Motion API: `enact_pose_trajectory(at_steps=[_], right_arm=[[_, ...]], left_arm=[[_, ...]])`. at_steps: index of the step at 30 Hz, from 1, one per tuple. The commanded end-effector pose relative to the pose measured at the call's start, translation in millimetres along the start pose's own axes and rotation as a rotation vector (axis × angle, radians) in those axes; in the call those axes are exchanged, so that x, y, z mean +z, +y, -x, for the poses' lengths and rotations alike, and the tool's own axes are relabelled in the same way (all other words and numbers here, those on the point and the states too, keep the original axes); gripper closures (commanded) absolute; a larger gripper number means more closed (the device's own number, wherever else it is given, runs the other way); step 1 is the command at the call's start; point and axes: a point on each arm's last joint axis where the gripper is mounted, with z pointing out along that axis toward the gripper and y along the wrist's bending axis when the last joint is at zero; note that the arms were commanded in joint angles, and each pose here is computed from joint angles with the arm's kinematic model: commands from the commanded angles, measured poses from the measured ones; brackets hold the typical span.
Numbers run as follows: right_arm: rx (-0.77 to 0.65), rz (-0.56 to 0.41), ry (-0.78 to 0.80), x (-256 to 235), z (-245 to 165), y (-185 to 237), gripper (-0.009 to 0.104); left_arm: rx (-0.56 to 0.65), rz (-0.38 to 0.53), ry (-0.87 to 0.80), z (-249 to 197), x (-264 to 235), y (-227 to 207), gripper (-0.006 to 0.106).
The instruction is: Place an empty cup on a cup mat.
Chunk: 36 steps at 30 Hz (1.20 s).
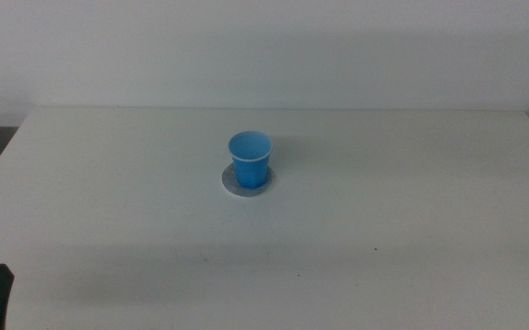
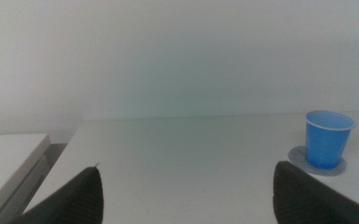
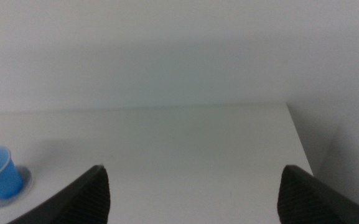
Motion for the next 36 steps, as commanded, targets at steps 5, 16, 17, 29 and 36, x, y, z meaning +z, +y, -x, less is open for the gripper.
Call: enact_pose_trajectory(at_steps=[5, 16, 17, 29, 36], right_arm=[[0.001, 0.0, -0.189, -11, -37, -4, 0.015], [0.027, 0.013, -0.245, -22, -36, -3, 0.015], [0.027, 0.013, -0.245, -22, -36, -3, 0.015], [-0.149, -0.061, -0.532, -32, -104, -10, 0.016], [-0.032, -0.038, -0.53, -18, -192, -15, 0.016]], left_arm=[[-0.005, -0.002, -0.017, 2, 0, 0, 0.007], [-0.005, -0.002, -0.017, 2, 0, 0, 0.007], [-0.005, -0.002, -0.017, 2, 0, 0, 0.007], [-0.005, -0.002, -0.017, 2, 0, 0, 0.007], [-0.005, -0.002, -0.017, 2, 0, 0, 0.007]])
